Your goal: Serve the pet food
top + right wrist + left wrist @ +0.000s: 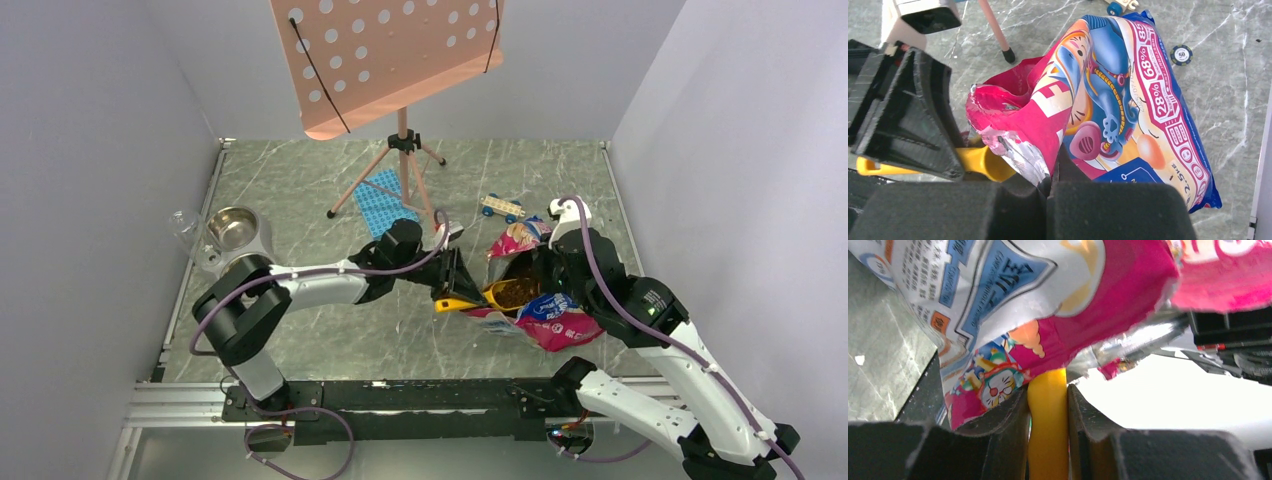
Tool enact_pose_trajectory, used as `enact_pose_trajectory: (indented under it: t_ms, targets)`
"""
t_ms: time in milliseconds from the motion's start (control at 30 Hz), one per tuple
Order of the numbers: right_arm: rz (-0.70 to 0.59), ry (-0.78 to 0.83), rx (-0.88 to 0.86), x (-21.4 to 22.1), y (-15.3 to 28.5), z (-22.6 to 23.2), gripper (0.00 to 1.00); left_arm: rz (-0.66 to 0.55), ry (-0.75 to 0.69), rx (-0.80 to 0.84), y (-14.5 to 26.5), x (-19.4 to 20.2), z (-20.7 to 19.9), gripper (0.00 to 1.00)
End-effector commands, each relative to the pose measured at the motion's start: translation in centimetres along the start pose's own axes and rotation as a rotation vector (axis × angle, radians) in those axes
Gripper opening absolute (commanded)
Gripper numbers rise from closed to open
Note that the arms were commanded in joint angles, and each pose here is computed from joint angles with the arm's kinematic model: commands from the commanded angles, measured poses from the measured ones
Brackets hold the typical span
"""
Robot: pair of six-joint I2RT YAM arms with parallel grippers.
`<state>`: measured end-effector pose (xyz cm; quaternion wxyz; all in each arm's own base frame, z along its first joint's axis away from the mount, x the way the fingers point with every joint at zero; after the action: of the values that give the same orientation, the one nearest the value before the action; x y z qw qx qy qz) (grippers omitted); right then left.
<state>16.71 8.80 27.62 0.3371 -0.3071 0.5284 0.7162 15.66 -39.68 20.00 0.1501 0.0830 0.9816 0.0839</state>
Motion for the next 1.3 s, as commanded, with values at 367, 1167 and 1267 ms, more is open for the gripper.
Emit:
enact_pose_trajectory:
  t_ms: [367,1167,1267]
  targets:
    - [-0.174,-0.078,-0.065,-4.3,1.9,1.3,0.0,-0.116,-0.233,0.131,3.9,-1.2,-6.4,0.0]
    - [-0.189,-0.073,-0.078,-5.0,1.5,1.9,0.0,-0.151,-0.23,0.121,6.3,1.6,-4.6,0.0]
    - [-0.19,-0.072,-0.075,-5.0,1.4,1.8,0.0,-0.149,-0.245,0.115,6.9,1.9,-4.5,0.0]
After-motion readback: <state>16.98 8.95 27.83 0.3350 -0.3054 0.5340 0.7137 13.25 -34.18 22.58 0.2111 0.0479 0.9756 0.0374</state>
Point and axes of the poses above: each gripper's point midway between its finger pads, its own y axis back along the fingers, its own z axis along the line the jaws close on, x = y × z, the point moved 3 cm from there along y, back along the fingers, and after that the axes turned 14 degrees about -y, right-handed, at the moved point
